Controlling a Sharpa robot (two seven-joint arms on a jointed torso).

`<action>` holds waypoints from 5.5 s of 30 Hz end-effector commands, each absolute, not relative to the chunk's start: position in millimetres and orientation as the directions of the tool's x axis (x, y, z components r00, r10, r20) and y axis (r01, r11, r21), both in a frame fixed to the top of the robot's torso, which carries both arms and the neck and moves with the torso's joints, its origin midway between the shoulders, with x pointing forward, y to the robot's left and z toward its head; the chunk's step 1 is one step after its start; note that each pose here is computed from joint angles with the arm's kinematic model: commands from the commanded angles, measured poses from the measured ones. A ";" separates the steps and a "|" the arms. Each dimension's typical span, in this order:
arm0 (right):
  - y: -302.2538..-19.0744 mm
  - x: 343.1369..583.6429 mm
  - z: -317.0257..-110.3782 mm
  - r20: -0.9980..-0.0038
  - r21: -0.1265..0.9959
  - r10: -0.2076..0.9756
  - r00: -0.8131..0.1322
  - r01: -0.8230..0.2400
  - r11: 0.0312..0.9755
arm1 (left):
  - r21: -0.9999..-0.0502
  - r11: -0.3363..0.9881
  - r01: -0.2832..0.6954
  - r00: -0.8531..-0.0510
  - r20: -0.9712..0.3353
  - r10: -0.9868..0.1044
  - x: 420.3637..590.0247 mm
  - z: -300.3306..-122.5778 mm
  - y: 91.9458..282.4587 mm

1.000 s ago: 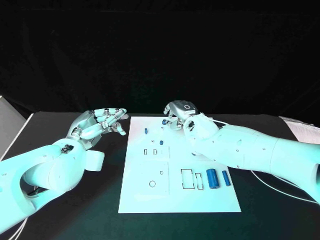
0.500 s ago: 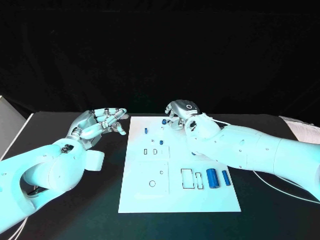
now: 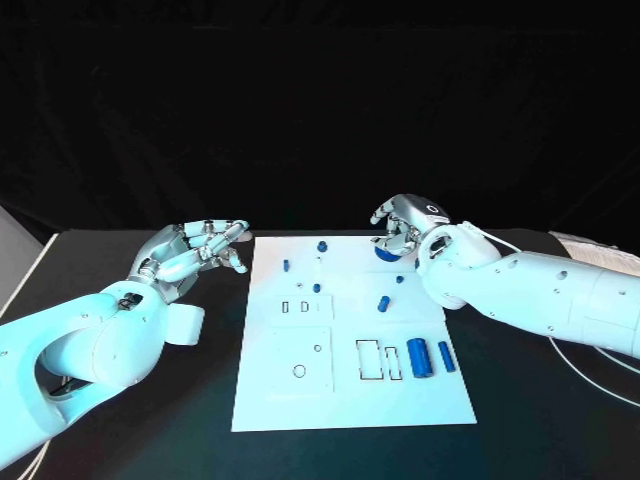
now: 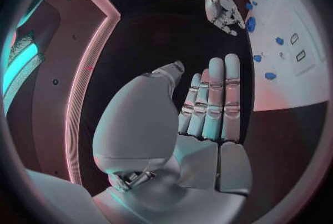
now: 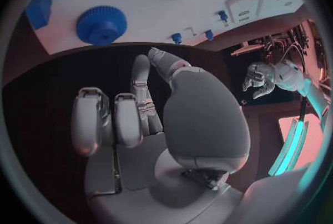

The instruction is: Assemble the parts on the task board

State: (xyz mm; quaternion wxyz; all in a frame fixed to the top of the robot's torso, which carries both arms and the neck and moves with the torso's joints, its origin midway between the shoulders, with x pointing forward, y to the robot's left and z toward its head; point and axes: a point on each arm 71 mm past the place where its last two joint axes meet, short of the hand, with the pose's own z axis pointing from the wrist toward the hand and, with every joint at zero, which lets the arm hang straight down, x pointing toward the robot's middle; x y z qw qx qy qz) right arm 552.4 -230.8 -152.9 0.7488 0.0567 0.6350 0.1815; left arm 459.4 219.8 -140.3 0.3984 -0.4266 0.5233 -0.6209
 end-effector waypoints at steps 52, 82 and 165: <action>-257.9 573.5 -172.7 -0.963 0.257 0.245 -0.111 -0.119 0.959 | -0.988 -0.147 0.039 -0.349 0.124 -0.929 461.7 -142.8 215.5; -247.5 568.7 -170.0 -0.967 0.254 0.248 -0.053 -0.175 0.951 | -0.989 -0.144 0.033 -0.348 0.123 -0.929 462.2 -143.6 216.4; -106.5 544.5 -183.7 -0.991 0.034 0.085 0.106 -0.408 0.913 | -0.990 -0.138 0.029 -0.355 0.118 -0.927 461.5 -143.8 216.2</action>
